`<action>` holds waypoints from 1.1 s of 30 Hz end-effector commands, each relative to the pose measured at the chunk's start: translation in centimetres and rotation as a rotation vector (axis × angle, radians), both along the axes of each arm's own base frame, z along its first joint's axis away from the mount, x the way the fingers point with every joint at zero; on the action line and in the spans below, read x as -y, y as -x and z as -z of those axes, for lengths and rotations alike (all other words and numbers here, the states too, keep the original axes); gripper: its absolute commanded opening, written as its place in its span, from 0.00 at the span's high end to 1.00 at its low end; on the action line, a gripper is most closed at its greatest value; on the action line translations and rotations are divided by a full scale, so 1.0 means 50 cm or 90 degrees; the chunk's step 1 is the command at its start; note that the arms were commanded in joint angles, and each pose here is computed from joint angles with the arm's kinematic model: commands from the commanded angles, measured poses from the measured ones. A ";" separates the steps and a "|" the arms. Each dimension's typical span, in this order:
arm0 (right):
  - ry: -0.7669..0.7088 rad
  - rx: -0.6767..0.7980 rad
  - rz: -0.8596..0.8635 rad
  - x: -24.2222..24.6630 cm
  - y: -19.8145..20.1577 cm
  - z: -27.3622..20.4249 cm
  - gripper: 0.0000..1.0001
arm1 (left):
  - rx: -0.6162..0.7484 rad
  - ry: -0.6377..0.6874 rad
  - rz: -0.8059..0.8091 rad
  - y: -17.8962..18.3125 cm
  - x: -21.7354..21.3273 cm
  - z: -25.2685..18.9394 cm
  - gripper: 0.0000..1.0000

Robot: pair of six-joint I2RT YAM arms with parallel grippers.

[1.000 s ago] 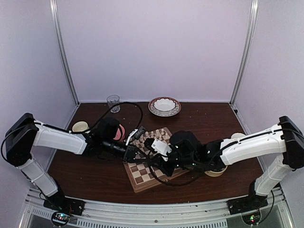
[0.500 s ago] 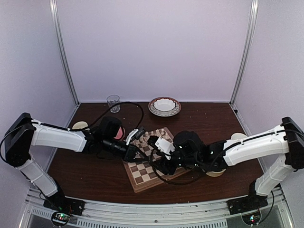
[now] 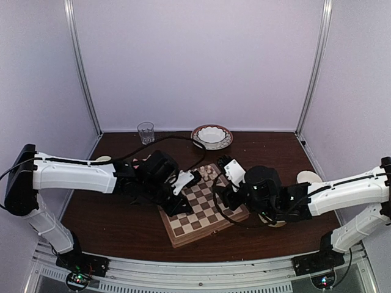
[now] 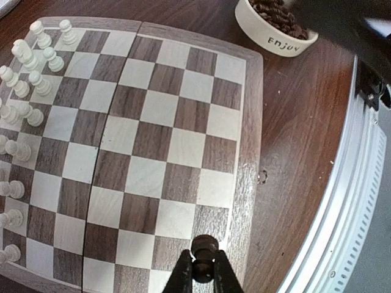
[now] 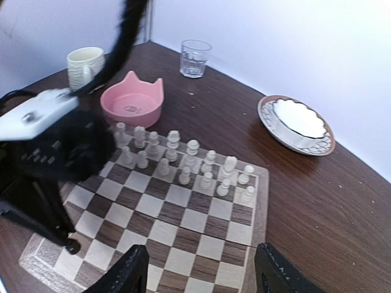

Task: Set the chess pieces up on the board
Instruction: Place the pawn on a7.

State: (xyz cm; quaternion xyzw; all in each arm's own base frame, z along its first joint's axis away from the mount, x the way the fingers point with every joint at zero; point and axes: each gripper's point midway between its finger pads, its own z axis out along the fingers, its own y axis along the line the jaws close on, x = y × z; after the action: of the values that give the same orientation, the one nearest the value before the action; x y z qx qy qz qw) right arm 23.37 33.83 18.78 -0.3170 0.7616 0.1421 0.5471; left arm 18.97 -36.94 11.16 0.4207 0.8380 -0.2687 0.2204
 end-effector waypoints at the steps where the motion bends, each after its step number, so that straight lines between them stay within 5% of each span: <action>1: 0.008 0.045 0.150 0.068 -0.046 -0.021 0.38 | 0.071 -0.139 -0.005 -0.014 -0.030 0.044 1.00; 14: 0.042 0.065 0.218 0.091 -0.069 -0.018 0.38 | 0.067 -0.226 -0.030 -0.004 -0.080 0.090 1.00; 33: 0.060 0.062 0.214 0.078 -0.073 -0.009 0.38 | 0.022 -0.224 -0.021 0.021 -0.073 0.094 1.00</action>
State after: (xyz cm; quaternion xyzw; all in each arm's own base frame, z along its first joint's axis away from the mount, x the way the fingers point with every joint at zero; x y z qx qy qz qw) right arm 26.70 29.77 18.65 -0.2257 0.7828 0.0003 0.5798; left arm 18.20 -32.51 6.20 0.4440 0.8757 -0.0939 0.1649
